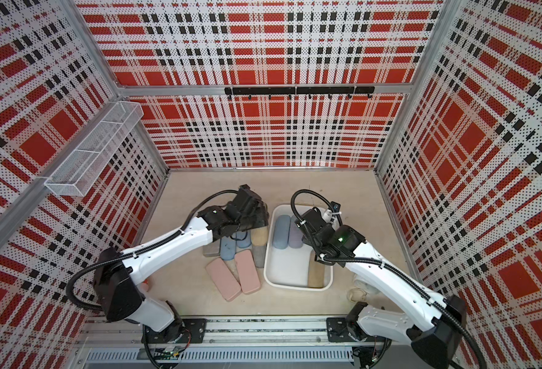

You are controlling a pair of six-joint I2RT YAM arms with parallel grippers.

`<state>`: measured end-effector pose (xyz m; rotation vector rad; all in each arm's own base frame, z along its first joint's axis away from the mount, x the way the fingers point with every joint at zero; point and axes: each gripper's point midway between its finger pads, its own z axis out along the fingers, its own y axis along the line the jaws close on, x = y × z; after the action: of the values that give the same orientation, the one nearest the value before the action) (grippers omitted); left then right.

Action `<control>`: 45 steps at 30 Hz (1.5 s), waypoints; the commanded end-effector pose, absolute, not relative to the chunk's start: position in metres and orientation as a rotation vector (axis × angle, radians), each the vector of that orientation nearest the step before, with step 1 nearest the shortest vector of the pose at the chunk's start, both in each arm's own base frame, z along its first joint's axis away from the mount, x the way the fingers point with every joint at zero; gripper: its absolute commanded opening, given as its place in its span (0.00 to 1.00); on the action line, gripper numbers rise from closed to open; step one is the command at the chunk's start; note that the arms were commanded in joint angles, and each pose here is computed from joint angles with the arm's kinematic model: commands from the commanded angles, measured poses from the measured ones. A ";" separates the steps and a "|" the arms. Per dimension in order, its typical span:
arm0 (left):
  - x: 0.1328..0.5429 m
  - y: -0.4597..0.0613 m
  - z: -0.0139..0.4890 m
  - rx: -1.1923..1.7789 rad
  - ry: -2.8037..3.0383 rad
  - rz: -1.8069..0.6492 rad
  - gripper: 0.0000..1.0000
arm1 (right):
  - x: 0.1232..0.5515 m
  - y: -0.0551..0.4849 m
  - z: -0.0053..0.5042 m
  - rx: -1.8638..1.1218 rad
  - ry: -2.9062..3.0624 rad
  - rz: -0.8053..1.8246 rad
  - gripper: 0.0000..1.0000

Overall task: Put the glasses cases into the storage boxes
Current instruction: Pick up the glasses case at the center of the board, then place the glasses case in the storage box.

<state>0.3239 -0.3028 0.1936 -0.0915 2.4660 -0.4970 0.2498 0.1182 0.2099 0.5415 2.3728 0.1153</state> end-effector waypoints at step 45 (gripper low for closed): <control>0.217 -0.428 0.034 0.418 2.995 -0.634 0.64 | 0.215 0.076 0.176 0.772 2.411 0.085 0.64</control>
<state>0.2218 -0.4194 0.0321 0.4037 2.9575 -0.5838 0.2175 0.0793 0.1758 0.7324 2.4317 0.0649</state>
